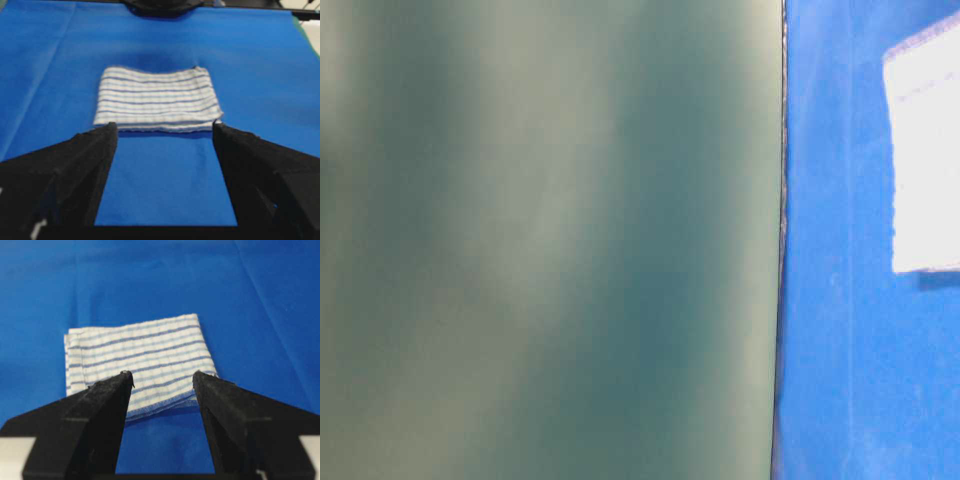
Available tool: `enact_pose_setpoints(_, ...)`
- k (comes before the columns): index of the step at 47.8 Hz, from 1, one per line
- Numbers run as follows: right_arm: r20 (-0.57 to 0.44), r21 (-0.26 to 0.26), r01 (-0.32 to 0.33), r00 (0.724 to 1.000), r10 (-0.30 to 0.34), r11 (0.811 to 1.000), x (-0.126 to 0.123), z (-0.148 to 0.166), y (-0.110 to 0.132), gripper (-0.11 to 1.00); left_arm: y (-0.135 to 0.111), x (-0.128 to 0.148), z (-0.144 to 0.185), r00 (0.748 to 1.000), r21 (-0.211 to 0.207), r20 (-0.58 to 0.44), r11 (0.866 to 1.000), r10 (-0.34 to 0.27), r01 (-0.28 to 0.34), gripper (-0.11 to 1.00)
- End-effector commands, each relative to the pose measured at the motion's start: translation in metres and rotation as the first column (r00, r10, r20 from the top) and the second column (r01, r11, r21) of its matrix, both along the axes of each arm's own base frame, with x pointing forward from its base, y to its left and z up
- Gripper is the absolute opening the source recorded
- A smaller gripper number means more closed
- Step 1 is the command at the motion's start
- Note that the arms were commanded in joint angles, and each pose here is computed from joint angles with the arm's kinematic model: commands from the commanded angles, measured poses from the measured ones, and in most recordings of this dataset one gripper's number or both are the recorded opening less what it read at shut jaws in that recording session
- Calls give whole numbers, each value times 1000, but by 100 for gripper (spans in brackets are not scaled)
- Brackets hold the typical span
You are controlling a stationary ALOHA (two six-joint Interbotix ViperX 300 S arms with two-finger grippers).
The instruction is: Fold the blue towel.
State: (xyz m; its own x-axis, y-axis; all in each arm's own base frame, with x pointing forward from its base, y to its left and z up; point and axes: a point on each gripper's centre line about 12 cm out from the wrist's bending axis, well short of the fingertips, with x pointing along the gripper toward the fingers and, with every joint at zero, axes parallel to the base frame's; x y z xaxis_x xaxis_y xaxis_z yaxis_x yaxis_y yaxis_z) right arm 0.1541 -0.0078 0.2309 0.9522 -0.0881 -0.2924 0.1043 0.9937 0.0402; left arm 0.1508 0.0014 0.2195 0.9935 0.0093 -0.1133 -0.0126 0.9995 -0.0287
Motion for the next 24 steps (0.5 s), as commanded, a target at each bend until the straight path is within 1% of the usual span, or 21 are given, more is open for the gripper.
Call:
enact_pose_setpoints(1, 14, 0, -4, 1000, 4, 1000, 2, 5, 0, 58, 0, 2, 5, 1000, 0, 11, 1000, 3, -3, 71)
enact_pose_setpoints(24, 11, -1, -1, 1000, 1, 1000, 2, 5, 0, 58, 1, 2, 5, 1000, -3, 14, 1000, 4, -4, 71)
